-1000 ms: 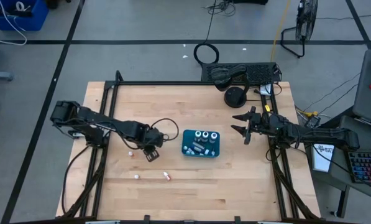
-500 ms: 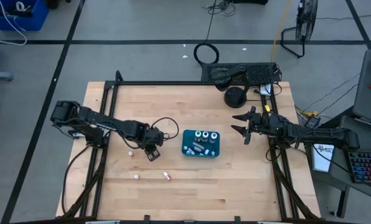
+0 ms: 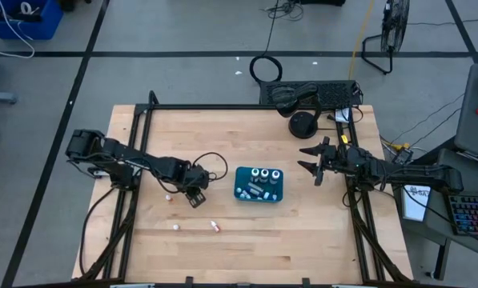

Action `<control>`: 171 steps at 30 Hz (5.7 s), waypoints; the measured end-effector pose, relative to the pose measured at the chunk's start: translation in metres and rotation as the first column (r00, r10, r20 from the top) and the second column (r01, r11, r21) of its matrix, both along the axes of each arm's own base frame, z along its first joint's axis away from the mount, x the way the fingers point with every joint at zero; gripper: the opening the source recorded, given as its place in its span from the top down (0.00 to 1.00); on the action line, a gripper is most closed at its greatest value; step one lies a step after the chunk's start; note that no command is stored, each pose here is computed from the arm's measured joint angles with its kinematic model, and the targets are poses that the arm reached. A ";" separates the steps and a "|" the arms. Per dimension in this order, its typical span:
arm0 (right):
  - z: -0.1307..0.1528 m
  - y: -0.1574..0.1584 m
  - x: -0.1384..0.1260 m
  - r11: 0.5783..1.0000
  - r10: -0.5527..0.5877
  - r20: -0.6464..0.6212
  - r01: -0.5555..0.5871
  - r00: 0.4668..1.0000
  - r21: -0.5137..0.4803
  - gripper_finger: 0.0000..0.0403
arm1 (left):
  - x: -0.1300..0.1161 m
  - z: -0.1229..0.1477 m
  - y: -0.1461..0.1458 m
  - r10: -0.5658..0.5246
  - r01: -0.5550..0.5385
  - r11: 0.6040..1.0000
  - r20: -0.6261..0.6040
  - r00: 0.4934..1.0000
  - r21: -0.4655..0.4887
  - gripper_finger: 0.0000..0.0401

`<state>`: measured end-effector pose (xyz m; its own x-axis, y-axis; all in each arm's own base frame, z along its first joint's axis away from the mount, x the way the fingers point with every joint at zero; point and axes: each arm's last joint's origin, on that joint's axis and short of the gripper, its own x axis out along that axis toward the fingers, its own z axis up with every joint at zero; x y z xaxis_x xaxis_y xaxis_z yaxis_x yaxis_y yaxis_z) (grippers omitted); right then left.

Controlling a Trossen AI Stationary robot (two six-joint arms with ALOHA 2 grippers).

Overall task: Pick & Place food coloring
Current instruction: Put the small purple food coloring bottle into the blue container, then put the small yellow food coloring bottle into the blue container

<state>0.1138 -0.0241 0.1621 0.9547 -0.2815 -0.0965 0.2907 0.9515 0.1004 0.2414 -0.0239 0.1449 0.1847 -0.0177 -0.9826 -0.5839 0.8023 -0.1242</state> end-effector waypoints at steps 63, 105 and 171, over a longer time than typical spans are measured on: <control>0.000 0.000 0.000 1.000 0.000 -0.003 0.000 1.000 0.001 0.44 | 0.187 0.023 0.046 -0.556 0.556 0.822 -0.034 0.830 0.122 0.84; 0.000 0.000 0.000 1.000 0.000 -0.003 0.000 1.000 0.001 0.44 | 0.112 0.126 0.038 -0.310 0.328 0.932 -0.130 0.942 0.152 0.39; 0.000 0.000 0.000 1.000 0.000 -0.002 0.000 1.000 0.000 0.44 | 0.004 -0.005 0.064 -0.004 0.006 1.000 -0.130 0.991 0.011 0.85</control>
<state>0.1138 -0.0242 0.1620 0.9545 -0.2816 -0.0982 0.2910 0.9515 0.1002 0.2458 0.0397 0.1399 0.0551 -0.0075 -0.9985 -0.5905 0.8061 -0.0387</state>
